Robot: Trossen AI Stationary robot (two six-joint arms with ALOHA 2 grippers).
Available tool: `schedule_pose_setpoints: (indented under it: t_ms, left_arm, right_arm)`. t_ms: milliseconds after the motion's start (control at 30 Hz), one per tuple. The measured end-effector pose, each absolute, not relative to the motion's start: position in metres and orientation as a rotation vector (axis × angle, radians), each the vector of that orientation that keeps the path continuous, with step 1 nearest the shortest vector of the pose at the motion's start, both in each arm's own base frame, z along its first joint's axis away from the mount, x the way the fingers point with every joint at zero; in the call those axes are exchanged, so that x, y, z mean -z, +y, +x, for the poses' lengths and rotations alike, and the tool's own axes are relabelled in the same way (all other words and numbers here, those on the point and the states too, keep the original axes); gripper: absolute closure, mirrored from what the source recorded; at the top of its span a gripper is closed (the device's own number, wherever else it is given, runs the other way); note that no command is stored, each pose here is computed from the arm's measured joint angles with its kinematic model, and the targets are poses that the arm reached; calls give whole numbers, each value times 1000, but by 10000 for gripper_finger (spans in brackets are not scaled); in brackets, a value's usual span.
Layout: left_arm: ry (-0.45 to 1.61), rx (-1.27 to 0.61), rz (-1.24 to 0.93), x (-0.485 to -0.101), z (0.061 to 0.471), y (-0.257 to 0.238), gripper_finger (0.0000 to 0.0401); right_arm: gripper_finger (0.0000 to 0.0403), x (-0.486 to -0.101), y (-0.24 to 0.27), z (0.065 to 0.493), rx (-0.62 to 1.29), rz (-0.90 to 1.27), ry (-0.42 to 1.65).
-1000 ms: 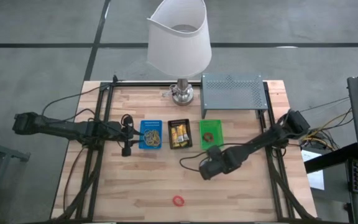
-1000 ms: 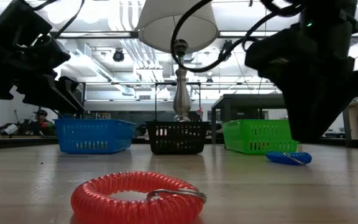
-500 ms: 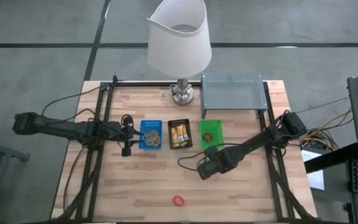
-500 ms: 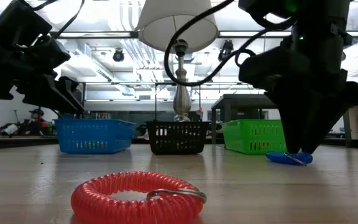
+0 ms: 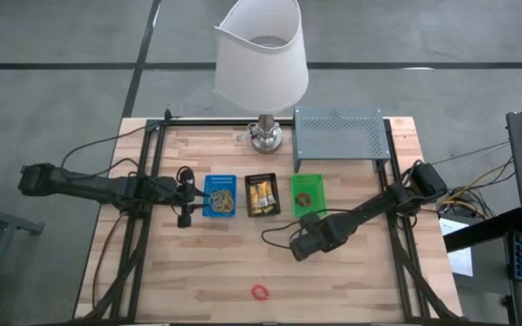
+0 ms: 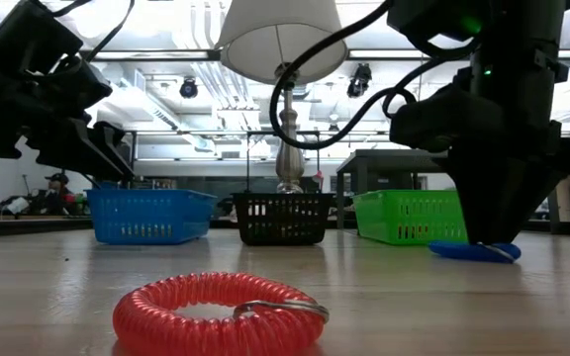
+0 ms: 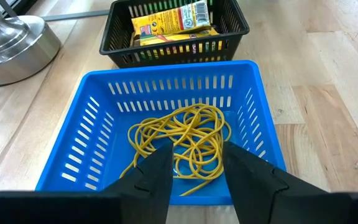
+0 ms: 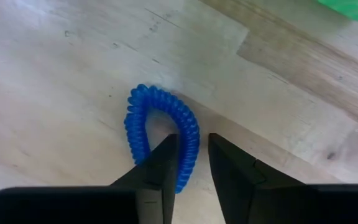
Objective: Pick & Place Office Desk Supplies
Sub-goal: Put the blue spring keychain into the green bin
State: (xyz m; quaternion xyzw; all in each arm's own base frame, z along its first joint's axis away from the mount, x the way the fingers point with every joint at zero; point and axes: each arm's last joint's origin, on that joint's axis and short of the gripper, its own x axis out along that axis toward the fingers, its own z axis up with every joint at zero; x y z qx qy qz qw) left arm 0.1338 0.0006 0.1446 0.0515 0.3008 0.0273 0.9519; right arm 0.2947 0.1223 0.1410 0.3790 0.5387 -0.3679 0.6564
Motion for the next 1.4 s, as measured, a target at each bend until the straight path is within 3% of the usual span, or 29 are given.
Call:
schedule_pose_setpoints:
  t_ms: [333,800,1100,1400]
  left_arm:
    - [612,-56,105,-145,134,1,258]
    - [612,-56,105,-145,134,1,258]
    - [613,-56,105,-144,134,1,258]
    - [613,-56,105,-144,134,1,258]
  right_arm:
    - [363,-141,122,295,832,855,1221]
    - [363,-149,122,294,799,832,1214]
    - [364,-197,117,291,745,753,1049]
    - [364,-253,89,268,811,578,814]
